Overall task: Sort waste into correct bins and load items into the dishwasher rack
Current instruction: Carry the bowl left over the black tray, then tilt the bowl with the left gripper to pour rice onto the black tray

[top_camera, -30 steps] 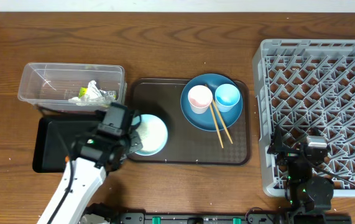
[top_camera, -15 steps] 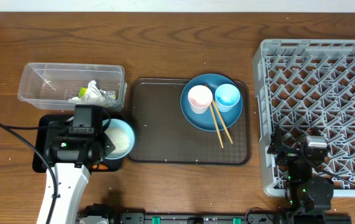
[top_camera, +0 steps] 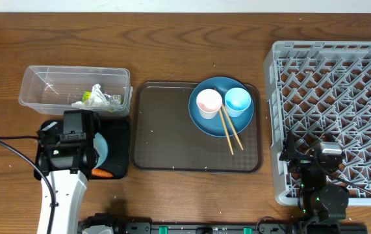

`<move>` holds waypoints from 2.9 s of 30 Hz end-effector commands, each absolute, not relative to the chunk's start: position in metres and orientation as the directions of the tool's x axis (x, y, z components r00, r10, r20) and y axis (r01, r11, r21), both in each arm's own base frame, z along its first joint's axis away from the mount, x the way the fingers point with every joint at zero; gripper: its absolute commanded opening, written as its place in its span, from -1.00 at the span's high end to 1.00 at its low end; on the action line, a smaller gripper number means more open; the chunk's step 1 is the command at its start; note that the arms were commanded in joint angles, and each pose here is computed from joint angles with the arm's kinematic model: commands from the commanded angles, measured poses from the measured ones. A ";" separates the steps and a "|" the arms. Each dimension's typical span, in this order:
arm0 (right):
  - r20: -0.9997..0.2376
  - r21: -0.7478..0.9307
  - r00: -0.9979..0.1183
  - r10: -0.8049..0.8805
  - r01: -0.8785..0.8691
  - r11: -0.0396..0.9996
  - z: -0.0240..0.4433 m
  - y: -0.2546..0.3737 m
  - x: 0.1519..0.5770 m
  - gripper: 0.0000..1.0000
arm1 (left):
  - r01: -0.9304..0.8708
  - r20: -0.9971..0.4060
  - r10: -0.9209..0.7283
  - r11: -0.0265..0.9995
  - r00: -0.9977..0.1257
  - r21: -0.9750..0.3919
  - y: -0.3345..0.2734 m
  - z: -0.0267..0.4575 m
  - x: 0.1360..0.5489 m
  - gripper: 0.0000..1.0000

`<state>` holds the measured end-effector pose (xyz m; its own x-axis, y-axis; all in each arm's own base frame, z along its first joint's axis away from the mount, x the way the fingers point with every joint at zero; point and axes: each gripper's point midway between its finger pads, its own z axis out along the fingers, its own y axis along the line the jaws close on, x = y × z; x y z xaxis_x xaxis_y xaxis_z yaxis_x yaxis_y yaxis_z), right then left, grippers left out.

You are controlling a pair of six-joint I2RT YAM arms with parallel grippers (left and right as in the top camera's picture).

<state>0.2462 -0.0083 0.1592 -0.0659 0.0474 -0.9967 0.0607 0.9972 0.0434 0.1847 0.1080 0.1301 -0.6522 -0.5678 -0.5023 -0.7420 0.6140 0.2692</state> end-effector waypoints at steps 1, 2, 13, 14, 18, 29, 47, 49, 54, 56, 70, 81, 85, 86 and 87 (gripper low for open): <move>-0.996 0.049 -0.070 0.054 0.062 0.997 0.157 -0.008 0.246 -0.99 | -0.765 -0.570 -0.524 0.534 -0.633 0.360 0.130 0.145 0.177 0.88; -0.996 0.049 -0.070 0.054 0.062 0.997 0.157 -0.008 0.246 -0.99 | -0.768 -0.576 -0.519 0.521 -0.631 0.372 0.133 0.146 0.176 0.87; -0.996 0.049 -0.070 0.054 0.062 0.997 0.157 -0.008 0.246 -0.98 | -0.691 -0.575 -0.386 0.459 -0.721 0.559 0.157 0.161 0.179 0.88; -0.996 0.049 -0.070 0.054 0.062 0.997 0.157 -0.008 0.246 -0.99 | -0.682 -0.571 -0.376 0.456 -0.730 0.572 0.159 0.160 0.182 0.88; -0.996 0.049 -0.070 0.054 0.062 0.997 0.157 -0.008 0.246 -0.99 | -0.648 -0.546 -0.348 0.427 -0.762 0.631 0.165 0.154 0.191 0.88; -0.996 0.049 -0.070 0.054 0.062 0.997 0.157 -0.008 0.246 -0.99 | -0.534 -0.472 -0.266 0.256 -0.840 0.806 0.184 0.154 0.197 0.88; -0.996 0.049 -0.070 0.054 0.062 0.997 0.157 -0.008 0.246 -0.98 | -0.552 -0.540 -0.115 0.174 -0.834 0.816 0.175 0.182 0.220 0.88; -0.996 0.049 -0.070 0.054 0.062 0.997 0.157 -0.008 0.246 -0.99 | -0.528 -0.519 -0.097 0.184 -0.849 0.829 0.173 0.183 0.225 0.87; -0.996 0.049 -0.070 0.054 0.062 0.997 0.157 -0.008 0.246 -0.99 | -0.507 -0.504 -0.053 0.127 -0.862 0.853 0.171 0.195 0.226 0.88; -0.996 0.049 -0.070 0.054 0.062 0.997 0.157 -0.008 0.246 -0.98 | -0.491 -0.491 -0.032 0.097 -0.871 0.866 0.171 0.201 0.226 0.88; -0.996 0.049 -0.070 0.054 0.062 0.997 0.157 -0.008 0.246 -0.98 | -0.389 -0.389 0.024 -0.020 -0.921 0.921 0.167 0.223 0.225 0.88; -0.996 0.049 -0.069 0.054 0.062 0.997 0.157 -0.008 0.246 -0.98 | -0.378 -0.377 0.028 -0.046 -0.926 0.925 0.167 0.228 0.226 0.88; -0.996 0.049 -0.070 0.054 0.062 0.997 0.157 -0.008 0.246 -0.99 | -0.359 -0.358 0.027 -0.047 -0.933 0.932 0.167 0.228 0.226 0.88; -0.996 0.049 -0.070 0.054 0.062 0.997 0.157 -0.008 0.246 -0.99 | -0.345 -0.344 0.027 -0.047 -0.939 0.938 0.167 0.228 0.226 0.87; -0.996 0.049 -0.070 0.054 0.062 0.997 0.157 -0.008 0.246 -0.99 | -0.330 -0.329 0.026 -0.047 -0.944 0.943 0.167 0.228 0.226 0.87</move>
<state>0.2462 -0.0083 0.1592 -0.0659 0.0474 -0.9967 0.0607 0.9972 0.0434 0.2280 0.1680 0.2166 -0.9369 0.0164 -0.3493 -0.3493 0.0033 0.9370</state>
